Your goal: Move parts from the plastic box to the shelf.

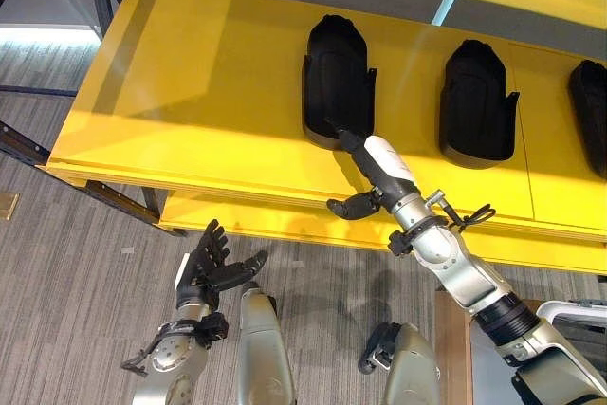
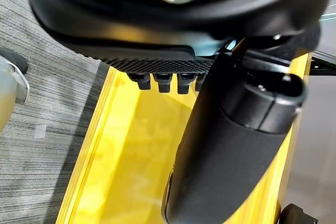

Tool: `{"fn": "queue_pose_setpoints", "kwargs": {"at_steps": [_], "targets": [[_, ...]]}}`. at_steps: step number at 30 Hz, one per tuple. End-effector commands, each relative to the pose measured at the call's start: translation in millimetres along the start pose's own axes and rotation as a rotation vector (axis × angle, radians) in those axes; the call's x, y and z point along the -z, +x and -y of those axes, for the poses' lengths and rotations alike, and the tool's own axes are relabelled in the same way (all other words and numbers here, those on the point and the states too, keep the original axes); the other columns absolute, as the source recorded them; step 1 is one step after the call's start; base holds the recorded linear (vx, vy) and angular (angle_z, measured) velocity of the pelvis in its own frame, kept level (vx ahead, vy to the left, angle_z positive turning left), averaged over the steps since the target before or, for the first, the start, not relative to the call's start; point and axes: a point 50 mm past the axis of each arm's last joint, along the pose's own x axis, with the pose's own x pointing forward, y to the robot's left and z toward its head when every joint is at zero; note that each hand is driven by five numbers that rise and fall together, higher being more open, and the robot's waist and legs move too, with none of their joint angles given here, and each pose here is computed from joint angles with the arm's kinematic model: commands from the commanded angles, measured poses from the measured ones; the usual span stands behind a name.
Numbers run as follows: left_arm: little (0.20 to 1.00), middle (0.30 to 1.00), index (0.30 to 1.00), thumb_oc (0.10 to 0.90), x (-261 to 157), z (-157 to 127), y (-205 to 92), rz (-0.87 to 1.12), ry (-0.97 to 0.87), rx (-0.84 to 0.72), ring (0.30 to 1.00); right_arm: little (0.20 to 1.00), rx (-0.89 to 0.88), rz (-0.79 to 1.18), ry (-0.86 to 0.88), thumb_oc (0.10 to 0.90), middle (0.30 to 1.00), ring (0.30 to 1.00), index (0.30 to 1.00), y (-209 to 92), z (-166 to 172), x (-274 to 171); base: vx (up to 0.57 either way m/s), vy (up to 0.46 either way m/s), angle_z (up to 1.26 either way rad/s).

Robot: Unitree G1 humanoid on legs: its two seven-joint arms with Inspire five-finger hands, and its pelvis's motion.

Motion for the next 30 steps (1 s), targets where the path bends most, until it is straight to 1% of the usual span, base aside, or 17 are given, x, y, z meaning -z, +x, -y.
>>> {"fn": "queue_pose_setpoints", "kwargs": {"at_steps": [1, 9, 15, 17, 27, 30], "targets": [[1.000, 1.000, 1.000, 0.900, -29.6, 6.0, -1.7, 0.166, 0.006, 0.031, 1.000, 1.000, 0.156, 0.247, 0.031, 0.900, 1.000, 1.000, 1.000, 9.3, 36.3, -44.4, 0.00, 0.000, 0.00], [1.000, 1.000, 1.000, 0.900, -28.7, 6.1, -1.5, 0.163, 0.002, 0.026, 1.000, 1.000, 0.190, 0.273, 0.023, 0.900, 1.000, 1.000, 1.000, 8.9, 43.0, -49.6, 0.00, 0.000, 0.00], [1.000, 1.000, 1.000, 0.900, -28.6, 6.6, -1.1, 0.162, 0.003, 0.029, 1.000, 1.000, 0.277, 0.334, 0.010, 0.900, 1.000, 1.000, 1.000, 5.4, 59.6, -61.0, 0.00, 0.000, 0.00], [1.000, 1.000, 1.000, 0.900, -27.7, 8.3, -1.2, 0.158, 0.001, 0.035, 1.000, 1.000, 0.360, 0.413, 0.005, 0.900, 1.000, 1.000, 1.000, 3.0, 75.1, -76.1, 0.00, -0.001, -0.02], [1.000, 1.000, 1.000, 0.900, -26.5, 11.6, -1.9, 0.156, -0.002, 0.051, 1.000, 1.000, 0.471, 0.517, 0.014, 0.900, 1.000, 1.000, 1.000, -6.0, 93.8, -94.0, 0.00, -0.003, -0.03], [1.000, 1.000, 1.000, 0.900, -26.7, 11.5, -1.8, 0.156, 0.001, 0.051, 1.000, 1.000, 0.477, 0.523, 0.014, 0.900, 1.000, 1.000, 1.000, -7.4, 94.9, -95.1, 0.00, 0.000, 0.00]]}}
